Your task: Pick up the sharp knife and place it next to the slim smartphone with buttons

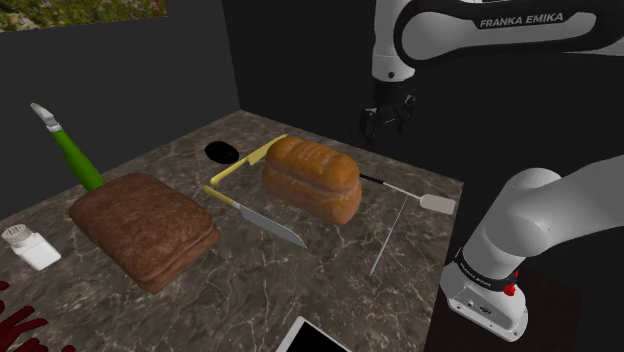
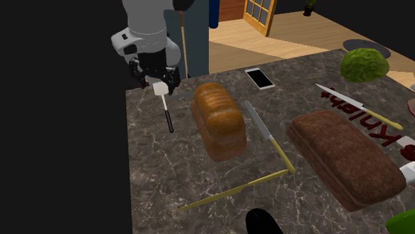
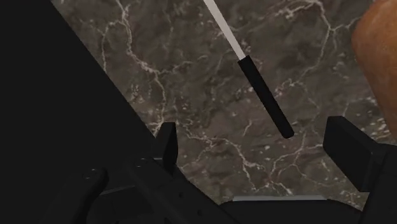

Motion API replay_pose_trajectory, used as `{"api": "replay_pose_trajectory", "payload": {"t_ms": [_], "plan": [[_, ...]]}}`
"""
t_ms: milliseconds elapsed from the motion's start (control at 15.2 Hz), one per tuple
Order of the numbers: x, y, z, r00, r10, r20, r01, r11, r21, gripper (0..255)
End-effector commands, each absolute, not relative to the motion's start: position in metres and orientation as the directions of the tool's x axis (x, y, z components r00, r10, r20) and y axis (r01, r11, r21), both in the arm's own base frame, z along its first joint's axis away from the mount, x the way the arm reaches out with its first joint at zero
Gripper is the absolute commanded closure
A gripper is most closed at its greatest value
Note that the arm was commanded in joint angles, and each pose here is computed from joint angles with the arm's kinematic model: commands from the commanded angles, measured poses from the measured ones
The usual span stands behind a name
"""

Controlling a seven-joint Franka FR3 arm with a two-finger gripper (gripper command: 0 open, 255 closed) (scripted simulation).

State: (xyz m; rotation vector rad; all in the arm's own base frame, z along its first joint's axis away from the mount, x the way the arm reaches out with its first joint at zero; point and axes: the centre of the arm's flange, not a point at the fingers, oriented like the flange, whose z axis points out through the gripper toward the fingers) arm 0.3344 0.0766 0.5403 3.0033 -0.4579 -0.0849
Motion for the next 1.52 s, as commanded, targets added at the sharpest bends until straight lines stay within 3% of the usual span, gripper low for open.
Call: {"api": "replay_pose_trajectory", "payload": {"t_ms": [0,660,1452], "plan": [[0.344,0.098,0.533,0.928,-0.371,-0.026,-0.366,-0.925,0.104,0],[0.421,0.193,0.508,0.751,-0.66,0.035,-0.66,-0.748,0.066,0],[0.551,0.266,0.487,0.421,-0.903,0.086,-0.906,-0.423,-0.002,0]]}}
